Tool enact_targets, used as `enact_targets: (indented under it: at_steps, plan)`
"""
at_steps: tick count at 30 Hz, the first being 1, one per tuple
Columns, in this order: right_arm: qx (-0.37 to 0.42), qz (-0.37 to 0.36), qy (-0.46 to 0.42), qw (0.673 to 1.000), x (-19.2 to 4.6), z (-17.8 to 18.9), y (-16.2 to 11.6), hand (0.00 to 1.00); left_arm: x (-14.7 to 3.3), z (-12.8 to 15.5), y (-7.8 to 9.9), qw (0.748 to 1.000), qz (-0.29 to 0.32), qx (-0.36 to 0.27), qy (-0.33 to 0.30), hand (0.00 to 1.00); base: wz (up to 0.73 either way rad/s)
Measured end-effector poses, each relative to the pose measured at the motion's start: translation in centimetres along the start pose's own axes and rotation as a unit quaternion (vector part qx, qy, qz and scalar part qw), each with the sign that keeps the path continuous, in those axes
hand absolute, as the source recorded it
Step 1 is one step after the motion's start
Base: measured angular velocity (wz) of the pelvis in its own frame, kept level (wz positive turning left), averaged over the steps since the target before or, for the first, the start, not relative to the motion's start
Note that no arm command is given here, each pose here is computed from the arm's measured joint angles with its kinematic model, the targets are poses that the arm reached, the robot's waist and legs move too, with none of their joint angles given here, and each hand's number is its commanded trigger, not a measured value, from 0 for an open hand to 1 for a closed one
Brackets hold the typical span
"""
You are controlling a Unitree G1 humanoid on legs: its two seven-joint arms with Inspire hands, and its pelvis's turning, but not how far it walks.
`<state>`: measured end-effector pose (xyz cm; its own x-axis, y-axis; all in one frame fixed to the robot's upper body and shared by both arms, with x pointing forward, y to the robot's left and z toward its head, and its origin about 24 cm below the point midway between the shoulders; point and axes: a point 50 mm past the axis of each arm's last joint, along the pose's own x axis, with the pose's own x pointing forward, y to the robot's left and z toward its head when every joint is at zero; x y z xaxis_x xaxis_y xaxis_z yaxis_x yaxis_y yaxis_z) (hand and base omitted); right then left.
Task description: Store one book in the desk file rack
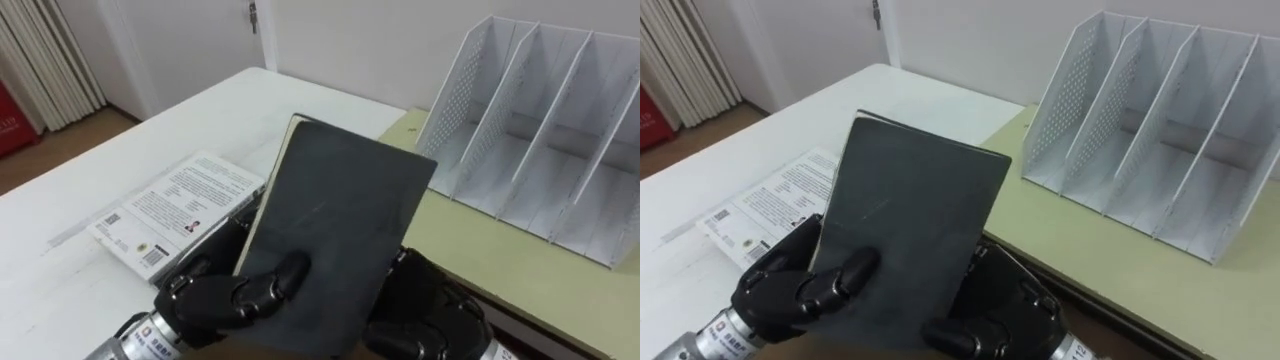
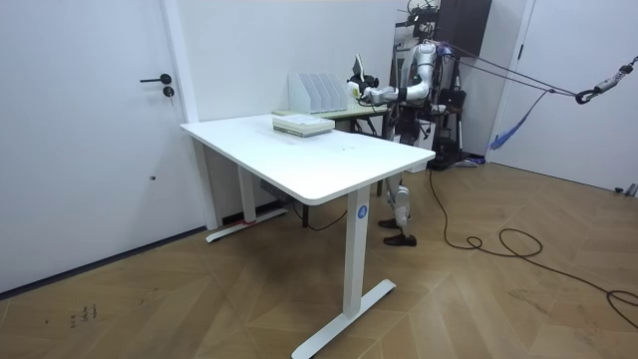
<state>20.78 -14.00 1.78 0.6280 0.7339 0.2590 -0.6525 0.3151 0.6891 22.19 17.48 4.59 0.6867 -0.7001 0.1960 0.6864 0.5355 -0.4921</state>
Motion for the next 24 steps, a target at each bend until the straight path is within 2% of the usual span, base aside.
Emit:
enact_targets:
  at_steps: [4, 5, 6, 7, 8, 14, 24]
  plan:
    - [-0.004, 0.005, 0.000, 1.000, 0.2, 0.2, 0.3, 0.00, -0.3, -0.3, -0.1, 1.000, -0.004, -0.006, 0.004, 1.00, -0.10]
    - [-0.006, 0.007, 0.000, 1.000, 0.3, 0.3, 0.4, 0.51, -0.3, -0.4, -0.1, 1.000, -0.007, -0.008, 0.005, 1.00, -0.10]
    - [-0.008, 0.008, 0.000, 1.000, 0.4, 0.4, 0.5, 0.56, -0.3, -0.4, -0.1, 1.000, -0.008, -0.010, 0.004, 1.00, -0.04]
    - [-0.013, 0.009, 0.001, 1.000, 0.5, 0.6, 0.6, 0.89, -0.3, -0.5, -0.1, 1.000, -0.009, -0.017, 0.001, 1.00, 0.00]
    - [-0.018, 0.009, 0.003, 1.000, 0.5, 0.7, 0.7, 1.00, -0.3, -0.5, -0.1, 1.000, -0.011, -0.020, 0.000, 1.00, 0.00]
    - [-0.023, -0.036, 0.003, 0.999, 0.3, 0.9, 0.2, 1.00, -0.1, -0.8, -0.6, 0.999, -0.046, -0.025, 0.004, 1.00, 0.00]
    - [-0.042, -0.072, 0.024, 0.996, 0.0, 1.0, -0.2, 1.00, -0.5, -1.8, -0.2, 0.998, -0.035, -0.050, 0.021, 1.00, 0.00]
